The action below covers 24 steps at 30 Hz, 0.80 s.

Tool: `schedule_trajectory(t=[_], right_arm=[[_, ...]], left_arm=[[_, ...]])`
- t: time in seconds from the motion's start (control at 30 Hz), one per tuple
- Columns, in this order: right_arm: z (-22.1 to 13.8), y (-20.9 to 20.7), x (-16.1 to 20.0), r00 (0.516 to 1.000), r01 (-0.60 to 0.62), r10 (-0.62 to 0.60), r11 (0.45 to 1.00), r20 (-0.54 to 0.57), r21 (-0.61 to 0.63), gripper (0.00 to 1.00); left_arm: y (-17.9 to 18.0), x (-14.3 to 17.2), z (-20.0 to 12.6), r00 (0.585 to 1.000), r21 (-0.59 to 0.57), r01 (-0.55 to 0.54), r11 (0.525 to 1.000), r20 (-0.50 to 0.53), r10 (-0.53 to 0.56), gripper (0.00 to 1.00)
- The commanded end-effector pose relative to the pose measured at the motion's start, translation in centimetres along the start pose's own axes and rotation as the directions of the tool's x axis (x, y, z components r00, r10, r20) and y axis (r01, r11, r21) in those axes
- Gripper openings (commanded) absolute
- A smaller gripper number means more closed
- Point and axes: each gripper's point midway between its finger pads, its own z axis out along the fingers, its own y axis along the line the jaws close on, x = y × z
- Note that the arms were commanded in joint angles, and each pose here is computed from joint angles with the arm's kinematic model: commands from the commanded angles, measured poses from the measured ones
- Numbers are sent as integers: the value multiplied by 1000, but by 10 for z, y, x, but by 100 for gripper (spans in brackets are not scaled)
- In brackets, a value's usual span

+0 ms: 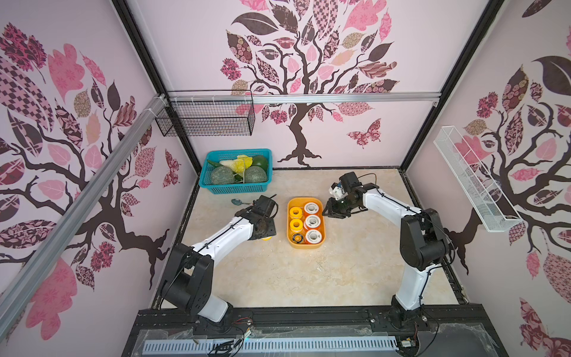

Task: Put the sealing tape into the storage box
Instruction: Place the sealing tape in the storage box.

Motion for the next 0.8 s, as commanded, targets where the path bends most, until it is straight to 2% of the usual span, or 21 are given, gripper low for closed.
schedule_trajectory(t=[0.0,0.17,0.37,0.77], right_arm=[[7,-6,-3,1000,-7,7,1000,-9,-1,33],[14,-10,0,999,-16,16,1000,-28,1,31],[21,-8,2,999,-24,22,999,-43,-30,22],[30,-7,5,997,-42,39,998,-68,-54,16]], left_arm=[[-25,1,-4,998,17,-68,998,-7,68,57],[-63,0,-8,990,55,-143,988,1,143,57],[-93,7,-2,977,108,-206,973,-27,210,57],[-114,17,9,959,193,-254,948,-79,273,57]])
